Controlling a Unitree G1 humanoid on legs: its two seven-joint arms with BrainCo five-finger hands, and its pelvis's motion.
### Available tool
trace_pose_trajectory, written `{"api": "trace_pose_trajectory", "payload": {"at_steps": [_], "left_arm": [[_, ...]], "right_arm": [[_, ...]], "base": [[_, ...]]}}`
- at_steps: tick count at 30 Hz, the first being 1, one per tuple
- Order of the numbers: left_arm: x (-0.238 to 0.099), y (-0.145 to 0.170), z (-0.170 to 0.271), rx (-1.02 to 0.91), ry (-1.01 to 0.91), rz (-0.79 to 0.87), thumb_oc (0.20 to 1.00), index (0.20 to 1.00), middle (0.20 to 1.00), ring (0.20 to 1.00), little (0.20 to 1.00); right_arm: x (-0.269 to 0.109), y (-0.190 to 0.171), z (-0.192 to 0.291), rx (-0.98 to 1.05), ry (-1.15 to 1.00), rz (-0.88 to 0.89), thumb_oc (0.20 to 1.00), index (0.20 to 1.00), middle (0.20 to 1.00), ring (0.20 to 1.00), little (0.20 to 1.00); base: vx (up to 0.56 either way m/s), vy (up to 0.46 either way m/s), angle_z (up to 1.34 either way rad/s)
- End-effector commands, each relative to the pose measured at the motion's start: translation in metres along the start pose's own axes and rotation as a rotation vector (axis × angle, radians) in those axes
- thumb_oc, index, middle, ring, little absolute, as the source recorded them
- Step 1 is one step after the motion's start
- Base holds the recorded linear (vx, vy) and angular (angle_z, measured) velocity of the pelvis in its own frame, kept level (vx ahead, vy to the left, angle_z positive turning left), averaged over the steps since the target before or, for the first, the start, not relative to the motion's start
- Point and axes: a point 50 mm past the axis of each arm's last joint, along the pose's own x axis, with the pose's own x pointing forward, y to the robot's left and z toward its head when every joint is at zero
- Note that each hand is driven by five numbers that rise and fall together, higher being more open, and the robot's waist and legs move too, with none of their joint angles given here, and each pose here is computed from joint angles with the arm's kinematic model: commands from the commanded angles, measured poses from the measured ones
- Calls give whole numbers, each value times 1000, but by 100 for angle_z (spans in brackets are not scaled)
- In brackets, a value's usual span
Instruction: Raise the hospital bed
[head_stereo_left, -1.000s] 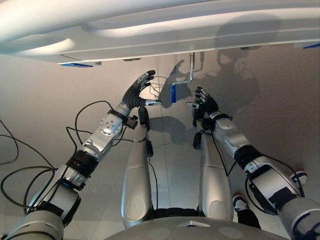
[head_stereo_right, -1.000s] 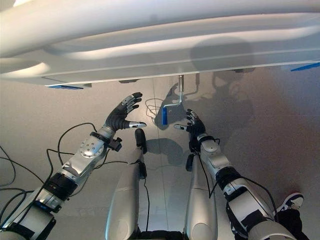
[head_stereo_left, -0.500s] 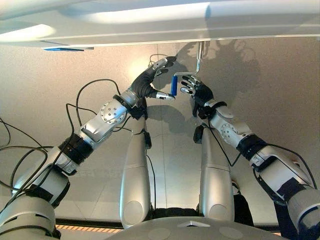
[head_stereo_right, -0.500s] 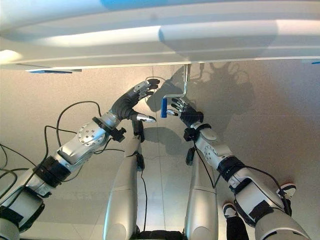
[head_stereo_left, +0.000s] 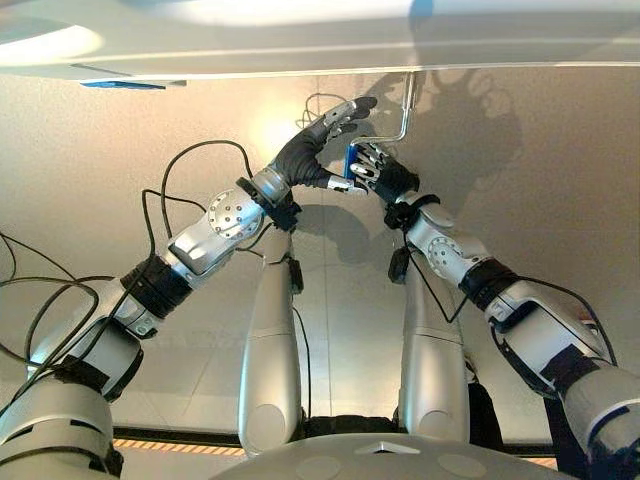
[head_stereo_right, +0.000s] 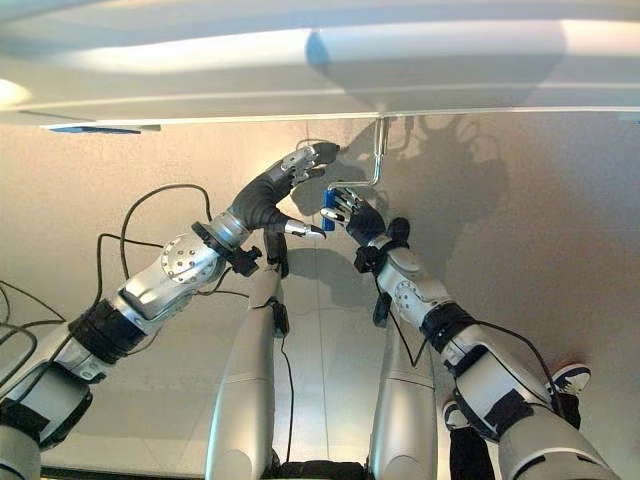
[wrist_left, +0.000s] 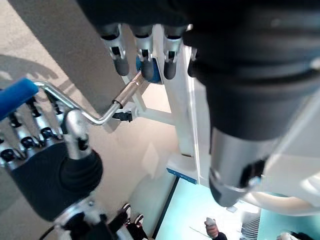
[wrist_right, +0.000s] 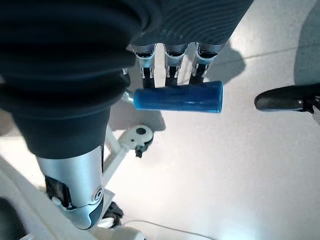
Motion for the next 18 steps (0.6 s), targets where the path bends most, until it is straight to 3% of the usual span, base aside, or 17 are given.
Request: {"api": "trace_pose_trajectory", "payload": {"at_steps": [1,6,17,18], "left_arm": [[-1,-18,45,-24,-230,-84,1000,1000,1000,1000,1000],[-4,-20,51,-53,-252,-108,1000,1000,1000,1000,1000],[-4,-21,54,-56,-264,-114,1000,1000,1000,1000,1000],[-4,-21,54,-57,-267,-114,1000,1000,1000,1000,1000]], "right_arm": [[10,19,11,22,-38,68,1000,1000,1000,1000,1000],[18,7,12,7,-19,-41,1000,1000,1000,1000,1000],[22,18,12,-34,1,13,1000,1000,1000,1000,1000],[23,18,12,-36,2,11,799,799,799,799,799]], "base": [[0,0,0],[0,0,0],[4,3,2],[0,0,0]]}}
